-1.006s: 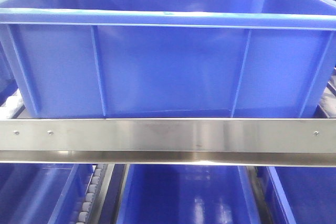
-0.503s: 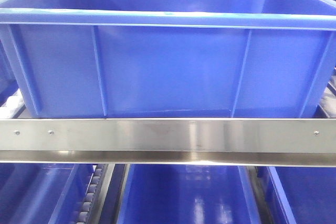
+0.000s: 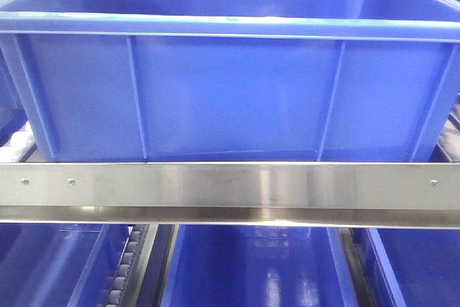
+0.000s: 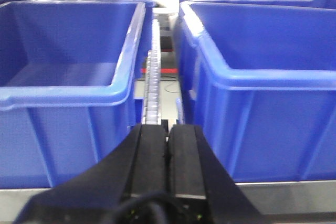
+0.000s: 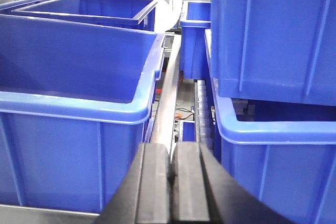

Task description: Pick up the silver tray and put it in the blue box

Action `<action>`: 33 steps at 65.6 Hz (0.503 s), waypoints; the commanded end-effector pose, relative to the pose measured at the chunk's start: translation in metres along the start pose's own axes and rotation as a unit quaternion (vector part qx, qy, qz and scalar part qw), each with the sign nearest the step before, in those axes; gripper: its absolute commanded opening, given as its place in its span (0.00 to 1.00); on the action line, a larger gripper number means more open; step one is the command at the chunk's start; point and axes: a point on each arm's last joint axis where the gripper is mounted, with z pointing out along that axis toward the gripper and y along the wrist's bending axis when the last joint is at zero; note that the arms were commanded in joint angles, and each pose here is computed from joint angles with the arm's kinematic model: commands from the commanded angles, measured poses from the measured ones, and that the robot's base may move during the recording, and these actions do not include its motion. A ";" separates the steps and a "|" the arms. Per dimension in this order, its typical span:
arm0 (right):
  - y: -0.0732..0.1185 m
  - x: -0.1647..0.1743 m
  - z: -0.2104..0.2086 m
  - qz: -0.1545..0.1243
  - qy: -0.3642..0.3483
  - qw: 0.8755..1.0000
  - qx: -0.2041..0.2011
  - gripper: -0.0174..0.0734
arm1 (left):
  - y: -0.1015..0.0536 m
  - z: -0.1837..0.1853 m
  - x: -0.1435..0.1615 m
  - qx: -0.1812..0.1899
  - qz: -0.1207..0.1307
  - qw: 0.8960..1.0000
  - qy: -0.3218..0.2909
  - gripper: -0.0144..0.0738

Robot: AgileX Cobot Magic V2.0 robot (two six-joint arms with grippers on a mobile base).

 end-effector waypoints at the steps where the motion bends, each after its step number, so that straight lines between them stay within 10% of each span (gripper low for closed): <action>1: -0.001 -0.008 -0.002 -0.007 -0.051 0.999 0.004 0.25 | 0.001 -0.002 -0.009 -0.005 -0.004 0.998 -0.067 0.06; 33: -0.001 -0.008 -0.002 -0.007 -0.051 0.999 0.004 0.25 | 0.001 -0.002 -0.007 -0.005 -0.005 0.998 -0.058 0.06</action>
